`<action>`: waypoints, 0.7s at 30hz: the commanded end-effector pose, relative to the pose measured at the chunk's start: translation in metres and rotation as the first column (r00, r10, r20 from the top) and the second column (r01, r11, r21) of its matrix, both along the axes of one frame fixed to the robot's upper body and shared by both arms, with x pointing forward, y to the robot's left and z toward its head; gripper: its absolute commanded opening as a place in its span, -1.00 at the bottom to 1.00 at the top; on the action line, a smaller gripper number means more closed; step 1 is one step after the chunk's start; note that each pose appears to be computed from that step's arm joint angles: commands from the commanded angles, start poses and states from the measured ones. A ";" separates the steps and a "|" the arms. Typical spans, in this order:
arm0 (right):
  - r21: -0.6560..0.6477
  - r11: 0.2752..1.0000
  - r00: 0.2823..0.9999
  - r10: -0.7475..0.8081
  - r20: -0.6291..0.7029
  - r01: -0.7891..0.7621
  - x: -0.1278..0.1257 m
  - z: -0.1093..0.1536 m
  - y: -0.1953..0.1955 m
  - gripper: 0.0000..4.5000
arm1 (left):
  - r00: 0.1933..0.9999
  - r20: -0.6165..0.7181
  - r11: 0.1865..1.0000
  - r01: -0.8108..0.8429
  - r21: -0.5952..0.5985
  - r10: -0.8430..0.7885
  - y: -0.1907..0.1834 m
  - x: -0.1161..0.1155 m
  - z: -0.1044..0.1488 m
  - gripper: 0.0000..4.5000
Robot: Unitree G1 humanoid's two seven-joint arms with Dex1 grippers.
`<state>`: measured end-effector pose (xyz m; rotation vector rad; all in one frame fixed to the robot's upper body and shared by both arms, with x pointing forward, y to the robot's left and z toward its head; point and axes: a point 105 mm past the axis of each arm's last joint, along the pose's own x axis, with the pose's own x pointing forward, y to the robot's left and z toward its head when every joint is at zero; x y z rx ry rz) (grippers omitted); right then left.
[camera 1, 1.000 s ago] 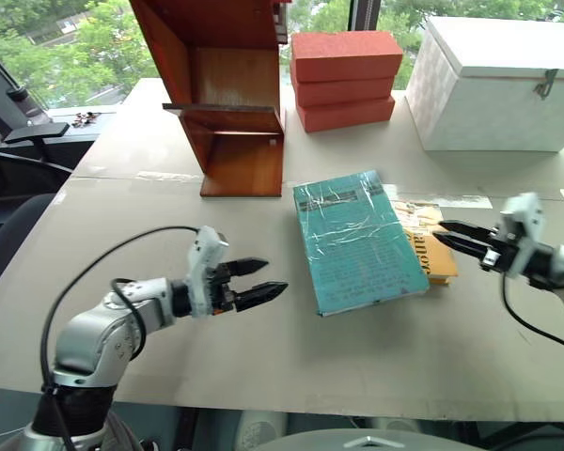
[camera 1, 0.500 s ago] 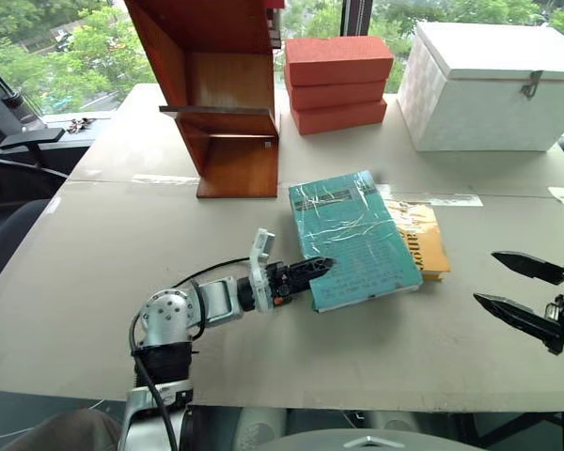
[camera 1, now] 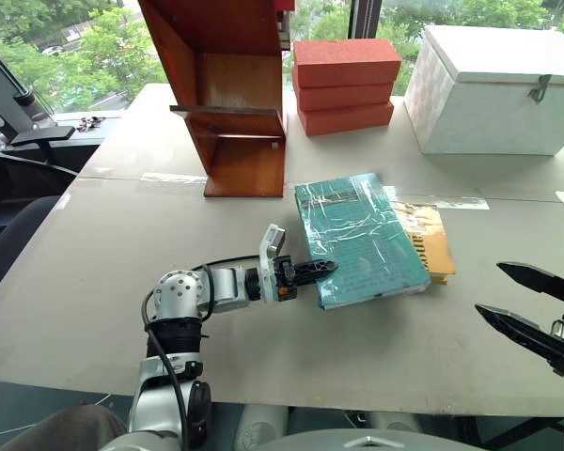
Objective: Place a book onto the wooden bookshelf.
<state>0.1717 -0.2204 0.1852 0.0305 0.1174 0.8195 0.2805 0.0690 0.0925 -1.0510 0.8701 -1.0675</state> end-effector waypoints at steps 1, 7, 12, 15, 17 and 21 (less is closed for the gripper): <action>0.029 1.000 0.996 -0.010 0.087 0.007 0.003 0.020 -0.001 1.00 | 0.974 0.226 0.995 -0.003 -0.095 0.024 0.000 0.007 0.053 -0.99; 0.076 0.997 0.989 -0.002 0.145 -0.010 0.020 0.036 -0.006 1.00 | 0.672 0.737 0.993 -0.023 0.118 -0.072 -0.012 0.005 0.133 -0.99; 0.119 0.991 0.982 0.041 0.186 -0.063 0.036 0.051 -0.006 1.00 | 0.196 0.943 0.901 -0.295 0.319 -0.270 -0.012 0.025 0.175 -0.99; 0.149 0.984 0.974 0.061 0.219 -0.096 0.047 0.061 -0.004 1.00 | -0.048 0.931 0.825 -0.482 0.296 -0.362 -0.009 0.039 0.204 -0.99; 0.179 0.976 0.965 0.073 0.252 -0.121 0.058 0.070 -0.002 1.00 | -0.220 0.845 0.735 -0.626 0.261 -0.488 -0.003 0.046 0.223 -0.99; 0.208 0.965 0.955 0.098 0.280 -0.161 0.074 0.078 0.003 1.00 | -0.405 0.554 0.548 -0.829 0.114 -0.727 0.019 0.058 0.253 -0.99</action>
